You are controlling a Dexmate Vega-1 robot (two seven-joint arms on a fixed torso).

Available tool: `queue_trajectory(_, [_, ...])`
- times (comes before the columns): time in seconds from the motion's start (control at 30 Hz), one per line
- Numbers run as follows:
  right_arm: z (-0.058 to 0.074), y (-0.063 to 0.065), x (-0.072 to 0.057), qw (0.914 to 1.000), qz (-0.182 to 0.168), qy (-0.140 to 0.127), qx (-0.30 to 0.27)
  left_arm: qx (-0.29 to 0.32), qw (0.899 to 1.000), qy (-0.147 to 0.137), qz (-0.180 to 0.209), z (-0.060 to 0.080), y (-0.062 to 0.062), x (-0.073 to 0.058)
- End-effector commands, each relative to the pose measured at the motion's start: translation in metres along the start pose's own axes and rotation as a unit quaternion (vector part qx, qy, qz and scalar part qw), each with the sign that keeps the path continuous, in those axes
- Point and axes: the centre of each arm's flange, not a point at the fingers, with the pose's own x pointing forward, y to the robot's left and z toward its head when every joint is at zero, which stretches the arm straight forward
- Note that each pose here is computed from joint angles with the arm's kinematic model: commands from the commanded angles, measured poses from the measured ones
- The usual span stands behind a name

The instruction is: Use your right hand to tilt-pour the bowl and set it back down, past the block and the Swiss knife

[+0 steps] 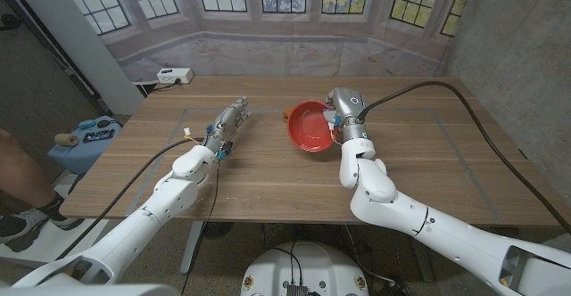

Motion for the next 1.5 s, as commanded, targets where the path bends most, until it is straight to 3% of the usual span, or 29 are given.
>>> queue_trajectory(0.03, [0.004,0.007,-0.005,0.998,-0.064,0.001,-0.001,0.003,1.0,-0.002,-0.006,0.002,-0.004,0.004])
queue_trajectory(0.77, [0.011,0.025,-0.001,0.9922,-0.124,-0.006,-0.008,0.006,1.0,0.001,-0.011,0.003,-0.001,0.004])
queue_trajectory(1.5, [0.014,0.039,0.0,0.975,-0.22,-0.016,-0.028,0.016,1.0,0.001,-0.019,0.007,0.004,0.001])
